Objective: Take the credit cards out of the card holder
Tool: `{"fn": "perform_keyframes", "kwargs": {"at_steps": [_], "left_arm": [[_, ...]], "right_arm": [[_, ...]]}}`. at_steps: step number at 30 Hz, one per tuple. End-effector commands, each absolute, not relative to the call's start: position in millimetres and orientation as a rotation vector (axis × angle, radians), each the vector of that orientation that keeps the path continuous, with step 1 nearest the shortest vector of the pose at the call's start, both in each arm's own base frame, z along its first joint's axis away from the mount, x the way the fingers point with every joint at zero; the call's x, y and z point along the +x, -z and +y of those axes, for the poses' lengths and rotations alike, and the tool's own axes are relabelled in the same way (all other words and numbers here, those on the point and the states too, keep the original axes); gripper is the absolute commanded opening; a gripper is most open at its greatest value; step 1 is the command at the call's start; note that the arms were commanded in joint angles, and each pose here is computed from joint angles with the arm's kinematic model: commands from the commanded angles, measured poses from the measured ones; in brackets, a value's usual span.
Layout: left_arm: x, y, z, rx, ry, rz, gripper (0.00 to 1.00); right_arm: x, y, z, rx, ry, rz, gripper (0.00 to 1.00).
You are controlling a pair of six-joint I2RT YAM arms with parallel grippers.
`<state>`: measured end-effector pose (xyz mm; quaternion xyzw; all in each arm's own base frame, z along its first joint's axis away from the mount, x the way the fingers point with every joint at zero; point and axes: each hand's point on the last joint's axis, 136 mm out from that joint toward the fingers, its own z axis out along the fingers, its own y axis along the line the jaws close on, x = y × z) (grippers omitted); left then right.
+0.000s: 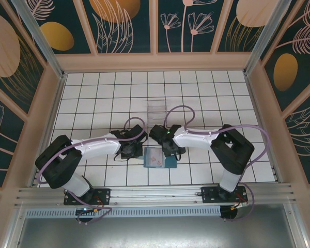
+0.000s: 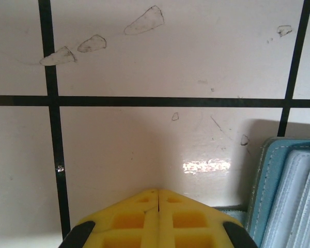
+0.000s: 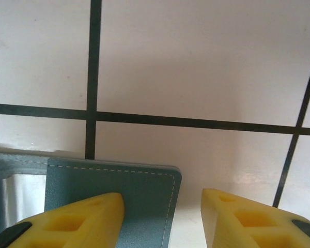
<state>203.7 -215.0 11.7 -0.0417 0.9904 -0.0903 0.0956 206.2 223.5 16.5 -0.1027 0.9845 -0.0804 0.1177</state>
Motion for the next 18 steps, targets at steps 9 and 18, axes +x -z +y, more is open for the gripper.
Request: {"fn": "perform_keyframes", "kwargs": {"at_steps": [9,18], "left_arm": [[197,-11,-213,-0.148,0.308,2.959,0.09],[209,-44,-233,-0.134,0.427,2.908,0.24]], "right_arm": [[188,5,191,-0.358,0.543,2.869,0.49],[208,-44,227,-0.260,0.217,2.828,0.53]]}}
